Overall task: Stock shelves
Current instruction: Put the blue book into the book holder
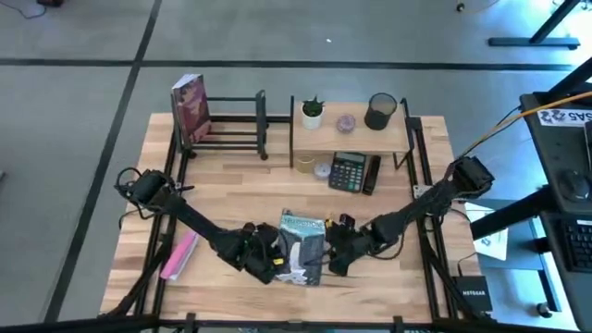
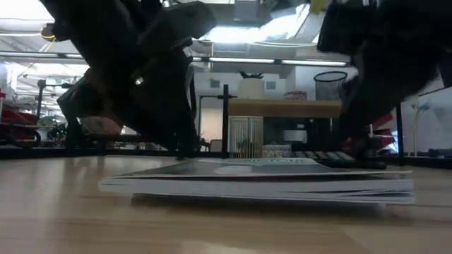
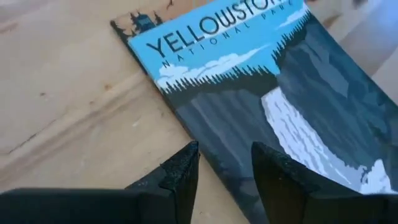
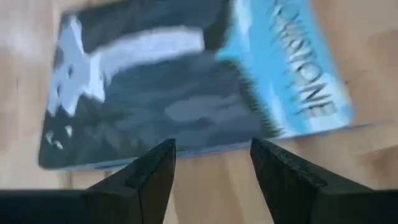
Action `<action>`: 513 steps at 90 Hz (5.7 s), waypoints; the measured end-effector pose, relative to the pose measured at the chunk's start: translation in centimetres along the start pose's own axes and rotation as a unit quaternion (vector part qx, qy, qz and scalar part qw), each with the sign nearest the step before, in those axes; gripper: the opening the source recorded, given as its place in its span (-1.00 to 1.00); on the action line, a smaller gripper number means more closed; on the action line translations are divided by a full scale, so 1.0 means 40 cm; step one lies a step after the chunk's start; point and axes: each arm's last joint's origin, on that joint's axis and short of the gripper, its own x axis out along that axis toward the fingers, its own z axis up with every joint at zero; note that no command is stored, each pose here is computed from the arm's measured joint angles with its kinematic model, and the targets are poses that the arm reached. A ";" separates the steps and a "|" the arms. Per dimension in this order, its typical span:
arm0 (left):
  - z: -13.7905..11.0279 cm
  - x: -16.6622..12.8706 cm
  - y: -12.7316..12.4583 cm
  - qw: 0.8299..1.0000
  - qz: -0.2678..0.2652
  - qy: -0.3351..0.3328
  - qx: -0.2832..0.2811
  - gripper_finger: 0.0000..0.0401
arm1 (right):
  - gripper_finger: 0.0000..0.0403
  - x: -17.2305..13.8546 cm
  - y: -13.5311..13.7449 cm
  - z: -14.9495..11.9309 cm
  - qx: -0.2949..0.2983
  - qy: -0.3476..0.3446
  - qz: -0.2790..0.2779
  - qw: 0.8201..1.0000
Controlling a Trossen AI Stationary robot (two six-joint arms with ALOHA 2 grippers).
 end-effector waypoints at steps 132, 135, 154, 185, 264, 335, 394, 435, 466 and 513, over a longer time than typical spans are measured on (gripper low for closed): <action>-0.094 0.010 0.072 0.994 0.027 0.063 -0.088 0.30 | -0.02 0.136 0.026 0.043 -0.017 -0.016 0.038 0.999; -0.094 0.010 0.072 0.994 0.025 0.062 -0.089 0.30 | -0.02 0.140 0.022 0.046 -0.015 -0.016 0.039 0.999; -0.094 0.010 0.073 0.994 0.027 0.061 -0.090 0.24 | -0.02 0.147 0.012 0.057 -0.009 -0.021 0.047 0.999; -0.103 0.035 0.125 0.989 0.049 0.047 -0.128 -0.32 | -0.02 0.148 0.013 0.059 -0.013 -0.026 0.045 0.999; -0.053 -0.063 0.176 0.992 0.091 -0.049 -0.079 -0.97 | -0.02 0.039 0.052 0.096 -0.046 -0.097 0.042 0.993; -0.116 -0.075 0.209 0.992 -0.052 0.053 -0.104 -0.12 | -0.02 0.130 0.016 0.195 -0.053 -0.069 0.120 0.989; -0.106 -0.045 0.225 0.985 -0.079 0.050 -0.142 0.10 | -0.02 0.232 -0.024 0.169 -0.053 -0.048 0.109 0.991; -0.109 -0.040 0.227 0.982 -0.103 0.036 -0.154 -0.11 | -0.02 0.267 -0.071 0.198 -0.017 -0.089 0.099 0.991; -0.107 -0.040 0.226 0.982 -0.102 0.015 -0.159 -0.42 | -0.02 0.320 -0.070 0.203 -0.015 -0.108 0.121 0.987; -0.089 -0.048 0.224 0.981 -0.097 -0.058 -0.158 -0.98 | -0.02 0.220 0.016 0.218 -0.071 -0.089 0.124 0.986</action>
